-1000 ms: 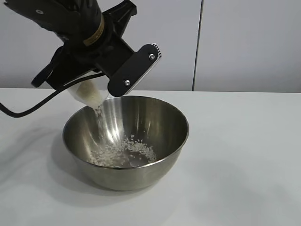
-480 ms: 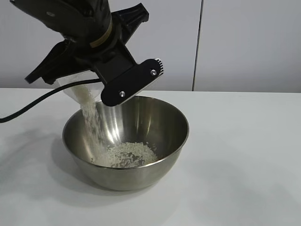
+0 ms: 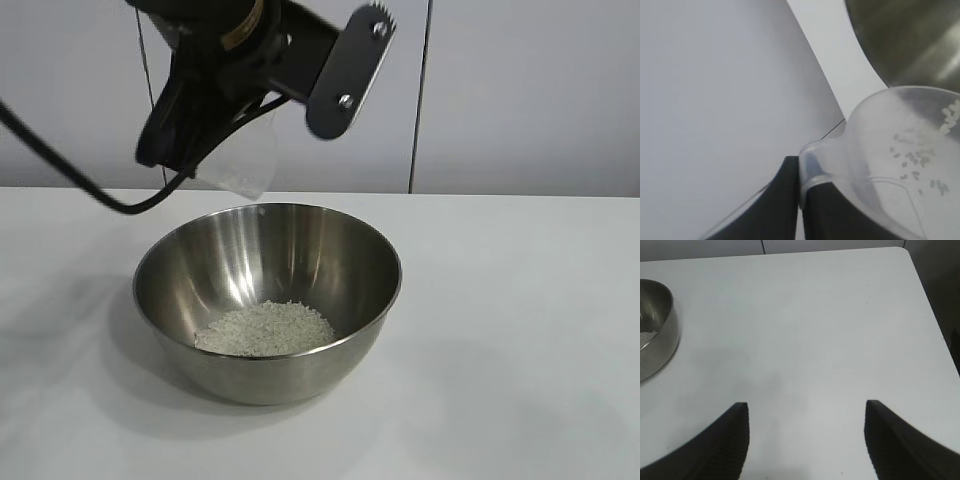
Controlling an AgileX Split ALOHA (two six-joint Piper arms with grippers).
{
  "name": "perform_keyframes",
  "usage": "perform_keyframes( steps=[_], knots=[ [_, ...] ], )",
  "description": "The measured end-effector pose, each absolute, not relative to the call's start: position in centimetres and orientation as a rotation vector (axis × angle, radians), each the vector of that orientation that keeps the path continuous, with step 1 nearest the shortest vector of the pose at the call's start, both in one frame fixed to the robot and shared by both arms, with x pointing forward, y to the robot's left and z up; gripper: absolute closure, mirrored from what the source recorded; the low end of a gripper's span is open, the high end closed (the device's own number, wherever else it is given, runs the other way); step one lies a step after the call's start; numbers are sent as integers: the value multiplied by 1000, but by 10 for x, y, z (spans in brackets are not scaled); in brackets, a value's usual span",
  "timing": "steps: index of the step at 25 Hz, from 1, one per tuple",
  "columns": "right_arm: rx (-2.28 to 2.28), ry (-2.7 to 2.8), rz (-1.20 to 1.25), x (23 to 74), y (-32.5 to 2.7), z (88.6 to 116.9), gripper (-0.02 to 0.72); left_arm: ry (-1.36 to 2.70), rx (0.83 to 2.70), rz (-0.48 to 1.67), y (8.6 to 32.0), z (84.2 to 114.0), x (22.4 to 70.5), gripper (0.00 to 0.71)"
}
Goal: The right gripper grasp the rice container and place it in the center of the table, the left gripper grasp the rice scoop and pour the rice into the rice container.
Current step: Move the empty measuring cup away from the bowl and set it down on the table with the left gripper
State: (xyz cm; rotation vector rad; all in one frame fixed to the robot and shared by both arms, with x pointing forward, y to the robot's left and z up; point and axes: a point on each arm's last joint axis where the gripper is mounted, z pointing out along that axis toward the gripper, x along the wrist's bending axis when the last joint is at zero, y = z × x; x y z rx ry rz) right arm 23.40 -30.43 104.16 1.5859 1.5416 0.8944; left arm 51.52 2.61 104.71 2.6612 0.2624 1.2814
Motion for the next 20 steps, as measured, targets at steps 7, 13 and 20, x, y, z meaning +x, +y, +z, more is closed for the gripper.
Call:
perform_keyframes(
  steps=[7, 13, 20],
  knots=[
    [1586, 1542, 894, 234, -304, 1042, 252, 814, 2324, 963, 56, 1068, 534, 704],
    [1586, 1542, 894, 234, -304, 1042, 252, 955, 2074, 811, 95, 1069, 551, 704],
    [1585, 1541, 895, 234, -304, 1042, 252, 906, 1776, 796, 161, 1053, 550, 704]
  ],
)
